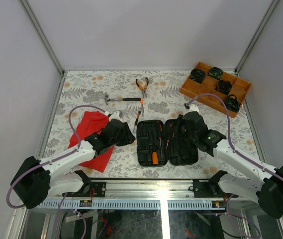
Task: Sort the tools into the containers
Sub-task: Place the screwdriver in the storage box.
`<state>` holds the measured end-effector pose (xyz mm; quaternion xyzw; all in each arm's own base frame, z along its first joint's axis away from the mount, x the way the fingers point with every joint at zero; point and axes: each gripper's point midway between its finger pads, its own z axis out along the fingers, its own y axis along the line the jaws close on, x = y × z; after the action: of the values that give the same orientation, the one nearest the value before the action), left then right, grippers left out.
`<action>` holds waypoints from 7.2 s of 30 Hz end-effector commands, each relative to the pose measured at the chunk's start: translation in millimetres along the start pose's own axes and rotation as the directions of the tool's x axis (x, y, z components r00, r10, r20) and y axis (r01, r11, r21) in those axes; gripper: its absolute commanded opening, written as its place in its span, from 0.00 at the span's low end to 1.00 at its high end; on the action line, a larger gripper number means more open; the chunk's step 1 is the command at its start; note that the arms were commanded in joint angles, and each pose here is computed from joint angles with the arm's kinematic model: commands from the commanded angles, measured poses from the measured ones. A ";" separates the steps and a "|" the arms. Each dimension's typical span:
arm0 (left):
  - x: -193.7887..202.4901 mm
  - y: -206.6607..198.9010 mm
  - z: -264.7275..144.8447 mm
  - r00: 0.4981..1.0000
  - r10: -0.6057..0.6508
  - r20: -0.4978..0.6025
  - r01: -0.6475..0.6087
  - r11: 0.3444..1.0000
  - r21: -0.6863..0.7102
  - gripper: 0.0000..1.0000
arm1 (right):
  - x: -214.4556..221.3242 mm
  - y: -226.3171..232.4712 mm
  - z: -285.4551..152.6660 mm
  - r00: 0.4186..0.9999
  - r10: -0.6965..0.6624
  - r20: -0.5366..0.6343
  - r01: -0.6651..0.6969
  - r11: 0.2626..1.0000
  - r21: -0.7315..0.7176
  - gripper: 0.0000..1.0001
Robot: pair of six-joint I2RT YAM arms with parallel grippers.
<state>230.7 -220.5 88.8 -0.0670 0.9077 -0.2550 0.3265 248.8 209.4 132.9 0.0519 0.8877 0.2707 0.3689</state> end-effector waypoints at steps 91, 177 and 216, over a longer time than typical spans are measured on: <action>18.6 -13.4 44.5 0.969 0.247 0.027 -0.246 0.940 0.237 0.44 | 37.8 61.7 122.1 0.904 -0.124 -0.410 0.137 0.991 0.001 0.28; 36.3 -18.7 58.9 0.952 0.299 -0.071 -0.268 0.920 0.287 0.40 | 105.1 -3.1 106.1 0.759 -0.214 -0.615 0.447 0.859 0.252 0.05; 15.7 8.7 39.9 0.982 0.184 0.049 -0.189 0.973 0.134 0.40 | 11.6 65.1 27.4 0.924 -0.359 -0.136 0.363 0.932 0.010 0.37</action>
<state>229.9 -247.7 36.2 0.0908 0.8916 -0.3025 0.3246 254.2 294.4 131.6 -0.1291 0.9253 0.1829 0.3060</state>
